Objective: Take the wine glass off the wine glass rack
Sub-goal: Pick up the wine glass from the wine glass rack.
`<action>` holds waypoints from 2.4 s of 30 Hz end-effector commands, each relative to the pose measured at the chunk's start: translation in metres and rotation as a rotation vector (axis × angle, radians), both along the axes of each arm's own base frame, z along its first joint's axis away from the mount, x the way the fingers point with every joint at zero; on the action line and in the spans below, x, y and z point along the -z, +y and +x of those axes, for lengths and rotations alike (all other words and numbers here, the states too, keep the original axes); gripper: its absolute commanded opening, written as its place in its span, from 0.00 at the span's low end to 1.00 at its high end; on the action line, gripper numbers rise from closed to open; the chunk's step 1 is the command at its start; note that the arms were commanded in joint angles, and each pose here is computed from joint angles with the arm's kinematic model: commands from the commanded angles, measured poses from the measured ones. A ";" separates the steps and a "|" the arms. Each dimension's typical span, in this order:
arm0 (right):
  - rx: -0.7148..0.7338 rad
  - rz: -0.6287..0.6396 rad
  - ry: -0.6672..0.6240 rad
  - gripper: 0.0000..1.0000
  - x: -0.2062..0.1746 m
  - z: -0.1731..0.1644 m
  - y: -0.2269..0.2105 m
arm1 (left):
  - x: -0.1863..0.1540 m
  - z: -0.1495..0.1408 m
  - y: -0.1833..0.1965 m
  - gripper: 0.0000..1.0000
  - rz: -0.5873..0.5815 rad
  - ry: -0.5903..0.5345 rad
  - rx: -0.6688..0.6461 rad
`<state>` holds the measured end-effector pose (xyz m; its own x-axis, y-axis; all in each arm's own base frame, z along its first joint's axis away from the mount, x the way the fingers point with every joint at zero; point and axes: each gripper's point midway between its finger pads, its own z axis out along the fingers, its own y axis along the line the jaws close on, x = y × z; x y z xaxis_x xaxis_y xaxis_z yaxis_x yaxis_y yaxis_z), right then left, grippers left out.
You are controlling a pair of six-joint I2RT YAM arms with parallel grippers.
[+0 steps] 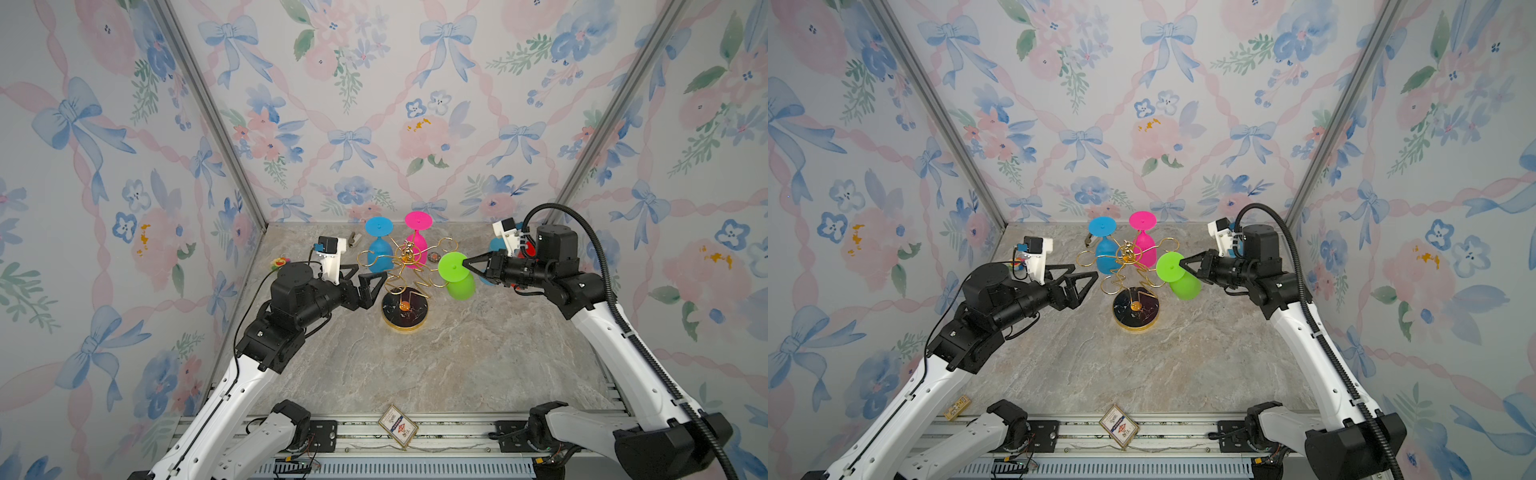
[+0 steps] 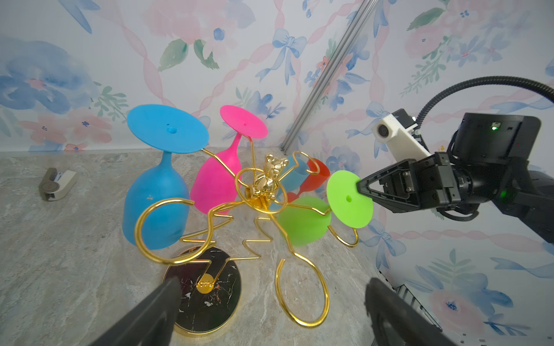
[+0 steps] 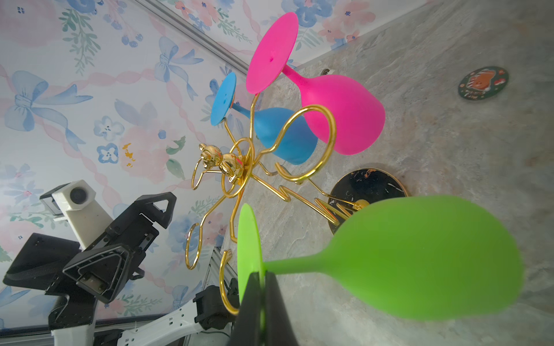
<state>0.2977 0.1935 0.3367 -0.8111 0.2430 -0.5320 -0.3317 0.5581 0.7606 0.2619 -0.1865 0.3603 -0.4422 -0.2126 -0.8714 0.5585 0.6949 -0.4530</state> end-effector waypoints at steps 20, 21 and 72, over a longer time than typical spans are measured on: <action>0.012 -0.357 -0.323 0.00 -0.021 -0.049 -0.046 | -0.045 -0.015 -0.014 0.98 -0.093 -0.057 0.109; -0.003 -0.361 -0.353 0.00 -0.026 -0.053 -0.044 | -0.047 -0.017 -0.016 0.98 -0.098 -0.056 0.125; -0.288 -0.198 -0.841 0.00 -0.104 -0.132 -0.003 | -0.091 -0.119 -0.180 0.49 -0.265 -0.134 0.918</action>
<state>0.1655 0.1871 0.4401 -0.1651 -0.0758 -0.9834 -0.8736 0.4740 0.1101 0.1549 -0.3680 0.4331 -0.4687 -0.0063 -0.8833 0.8802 -0.0874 -0.4665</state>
